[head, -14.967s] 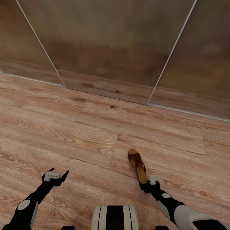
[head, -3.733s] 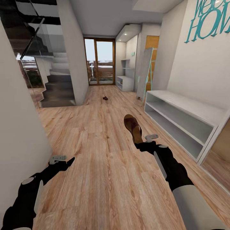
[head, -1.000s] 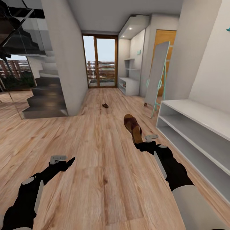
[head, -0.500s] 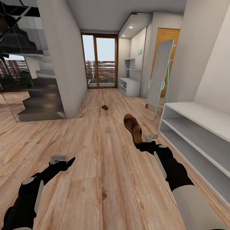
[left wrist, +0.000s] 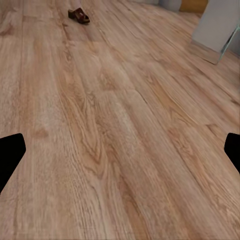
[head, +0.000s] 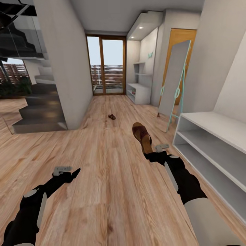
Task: Pick up the two gym shoes and the two sandals from the corridor floor and place them onto the hallstand (shoe rack) in the corridor, making sure they are on the rack and not on the floor. Arrange them so the two gym shoes are next to each other and the two sandals are next to each other.
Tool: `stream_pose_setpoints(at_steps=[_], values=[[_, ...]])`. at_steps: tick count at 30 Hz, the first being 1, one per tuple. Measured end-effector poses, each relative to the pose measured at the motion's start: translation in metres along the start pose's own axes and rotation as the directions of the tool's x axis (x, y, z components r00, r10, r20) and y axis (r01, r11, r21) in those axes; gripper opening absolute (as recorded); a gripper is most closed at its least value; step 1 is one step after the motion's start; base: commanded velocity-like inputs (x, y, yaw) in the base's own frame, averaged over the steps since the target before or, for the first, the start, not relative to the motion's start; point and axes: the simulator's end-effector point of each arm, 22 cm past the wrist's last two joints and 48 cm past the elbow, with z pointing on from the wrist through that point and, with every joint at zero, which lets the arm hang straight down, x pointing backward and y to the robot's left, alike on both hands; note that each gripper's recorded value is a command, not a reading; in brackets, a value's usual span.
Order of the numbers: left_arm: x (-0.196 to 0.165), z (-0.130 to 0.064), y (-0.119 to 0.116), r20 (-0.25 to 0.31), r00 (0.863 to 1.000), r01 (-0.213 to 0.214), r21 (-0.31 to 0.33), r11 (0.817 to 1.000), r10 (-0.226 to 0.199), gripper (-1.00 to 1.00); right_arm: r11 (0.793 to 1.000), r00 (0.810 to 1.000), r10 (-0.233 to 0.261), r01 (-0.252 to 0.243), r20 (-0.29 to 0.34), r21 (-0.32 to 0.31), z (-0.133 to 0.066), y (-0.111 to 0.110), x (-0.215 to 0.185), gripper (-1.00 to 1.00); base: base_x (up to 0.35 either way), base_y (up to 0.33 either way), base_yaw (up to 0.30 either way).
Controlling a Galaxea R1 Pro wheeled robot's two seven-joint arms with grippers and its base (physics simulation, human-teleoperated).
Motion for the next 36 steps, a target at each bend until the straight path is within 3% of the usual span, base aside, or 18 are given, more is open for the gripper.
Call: stream_pose_setpoints(at_steps=[36], values=[[0.0006,0.0002,-0.0002,-0.001,1.000,0.001,0.000,1.000,-0.001,1.00,1.000,1.000,0.000,0.000,0.000,-0.002,0.0000,0.0007,0.0000,-1.00,0.348,0.039,0.000]])
